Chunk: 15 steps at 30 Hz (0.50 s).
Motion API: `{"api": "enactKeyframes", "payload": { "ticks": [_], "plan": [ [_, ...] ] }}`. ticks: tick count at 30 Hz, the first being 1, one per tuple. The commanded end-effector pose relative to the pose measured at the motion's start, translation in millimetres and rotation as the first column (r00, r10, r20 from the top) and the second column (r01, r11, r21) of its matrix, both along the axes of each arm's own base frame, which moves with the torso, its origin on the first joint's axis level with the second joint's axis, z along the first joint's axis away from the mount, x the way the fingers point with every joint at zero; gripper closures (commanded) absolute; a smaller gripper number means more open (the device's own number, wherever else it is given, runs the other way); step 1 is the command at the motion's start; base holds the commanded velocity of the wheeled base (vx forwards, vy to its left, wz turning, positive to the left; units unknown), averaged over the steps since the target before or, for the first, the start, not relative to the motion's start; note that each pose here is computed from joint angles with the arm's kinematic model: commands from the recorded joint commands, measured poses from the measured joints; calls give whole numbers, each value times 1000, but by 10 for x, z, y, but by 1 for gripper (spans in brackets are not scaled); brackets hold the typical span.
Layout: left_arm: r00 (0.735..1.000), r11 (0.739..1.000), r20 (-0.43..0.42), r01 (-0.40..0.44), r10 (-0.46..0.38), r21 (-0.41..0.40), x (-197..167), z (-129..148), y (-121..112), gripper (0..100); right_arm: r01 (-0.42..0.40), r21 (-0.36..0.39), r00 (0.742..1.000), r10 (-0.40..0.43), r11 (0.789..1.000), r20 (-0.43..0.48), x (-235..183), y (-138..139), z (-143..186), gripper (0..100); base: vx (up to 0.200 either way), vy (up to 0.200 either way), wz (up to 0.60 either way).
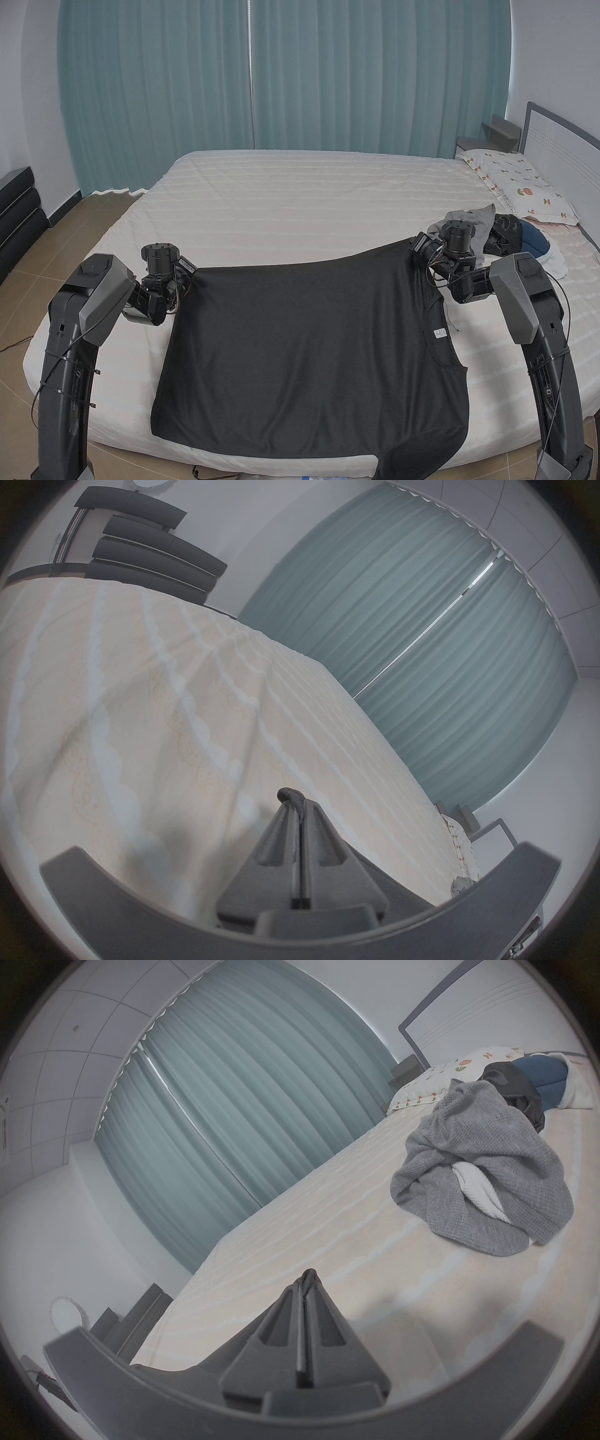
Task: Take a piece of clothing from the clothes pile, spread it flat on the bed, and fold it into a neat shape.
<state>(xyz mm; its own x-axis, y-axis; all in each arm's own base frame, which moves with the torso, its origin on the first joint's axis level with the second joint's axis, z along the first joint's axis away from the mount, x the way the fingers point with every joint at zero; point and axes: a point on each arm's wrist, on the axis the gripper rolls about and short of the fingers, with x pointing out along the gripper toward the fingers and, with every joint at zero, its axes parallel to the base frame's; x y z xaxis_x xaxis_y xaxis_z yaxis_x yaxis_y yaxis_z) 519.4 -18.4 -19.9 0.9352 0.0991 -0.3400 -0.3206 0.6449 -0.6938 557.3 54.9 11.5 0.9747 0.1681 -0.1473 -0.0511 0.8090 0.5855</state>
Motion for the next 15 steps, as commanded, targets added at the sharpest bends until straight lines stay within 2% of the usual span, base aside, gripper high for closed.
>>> {"api": "enactKeyframes", "payload": {
  "ticks": [1, 6, 7, 10, 11, 15],
  "plan": [
    [1000, 1000, -4, 0, 0, -1, 34, -81, 6, 100, -5, -9, 1000, 4, 1000, -24, 1, -7, -146, 100, 0, 0, 0],
    [1000, 1000, -16, 3, -3, 1, 45, -104, -3, 100, -16, -12, 998, 15, 1000, -62, -7, 27, -346, 100, 0, 0, 0],
    [1000, 1000, -26, 5, -5, 1, 43, -110, -11, 100, -18, -13, 997, 17, 1000, -70, -10, 36, -389, 0, 0, 0, 0],
    [999, 1000, -35, 5, -5, 1, 55, -104, -12, 100, -21, -14, 996, 19, 1000, -85, -17, 52, -475, 0, 0, 0, 0],
    [999, 1000, -38, 3, -3, 1, 59, -107, -4, 0, -21, -15, 996, 19, 1000, -90, -19, 52, -508, 0, 0, 0, 0],
    [999, 1000, -42, 4, -3, 2, 65, -135, -12, 0, -17, -14, 996, 16, 1000, -88, -18, 51, -492, 0, 0, 0, 0]
  ]
}}
